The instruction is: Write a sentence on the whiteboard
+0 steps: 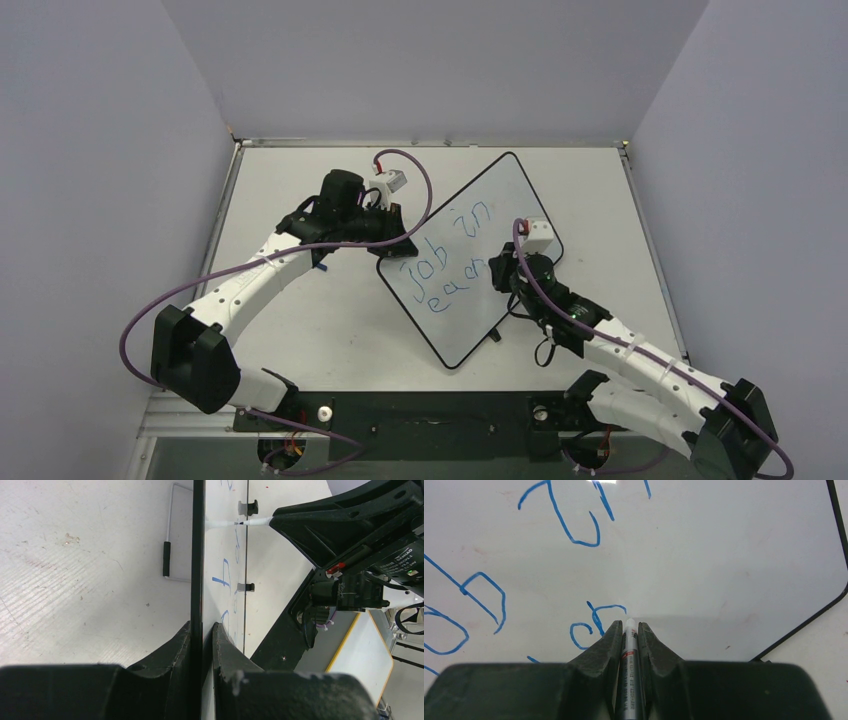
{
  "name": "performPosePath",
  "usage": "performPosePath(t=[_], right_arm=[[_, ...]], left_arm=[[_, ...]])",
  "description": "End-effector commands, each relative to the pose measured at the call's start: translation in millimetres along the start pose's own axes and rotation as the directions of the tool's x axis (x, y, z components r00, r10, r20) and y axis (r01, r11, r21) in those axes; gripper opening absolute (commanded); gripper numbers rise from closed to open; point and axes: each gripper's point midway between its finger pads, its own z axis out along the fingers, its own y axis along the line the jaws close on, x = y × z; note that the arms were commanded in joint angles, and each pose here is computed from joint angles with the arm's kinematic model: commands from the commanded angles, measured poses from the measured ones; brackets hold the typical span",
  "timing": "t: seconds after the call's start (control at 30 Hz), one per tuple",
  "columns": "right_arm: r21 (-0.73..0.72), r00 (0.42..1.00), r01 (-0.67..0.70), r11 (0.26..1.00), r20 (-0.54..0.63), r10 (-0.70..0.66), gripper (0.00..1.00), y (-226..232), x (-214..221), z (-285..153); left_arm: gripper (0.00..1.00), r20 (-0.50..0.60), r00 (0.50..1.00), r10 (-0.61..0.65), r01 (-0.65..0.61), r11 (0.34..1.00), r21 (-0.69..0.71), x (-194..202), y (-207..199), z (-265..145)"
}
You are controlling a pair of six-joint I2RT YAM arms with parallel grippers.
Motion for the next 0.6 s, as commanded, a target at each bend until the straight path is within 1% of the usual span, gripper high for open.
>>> performPosePath(t=[0.0,0.13,0.3,0.43,0.57], right_arm=[[0.018,1.000,-0.015,1.000,-0.005,0.015,0.00,-9,7,-6],[0.012,1.000,-0.018,1.000,-0.009,0.018,0.00,-9,7,-11],[-0.041,0.999,-0.033,0.999,0.015,0.033,0.00,-1,-5,-23],[-0.124,0.999,-0.036,0.992,0.018,0.038,0.00,12,-5,-28],[-0.242,0.999,-0.039,0.970,0.011,0.043,0.00,31,3,-38]], left_arm=[[0.00,-0.038,0.997,0.064,-0.068,0.989,-0.133,14,27,-1],[0.00,-0.036,0.997,0.064,-0.068,0.989,-0.133,14,26,-2],[0.00,-0.037,0.997,0.064,-0.069,0.989,-0.133,15,27,-2],[0.00,-0.036,0.997,0.064,-0.068,0.989,-0.131,15,26,-2],[0.00,-0.034,0.997,0.064,-0.068,0.989,-0.131,15,26,-3]])
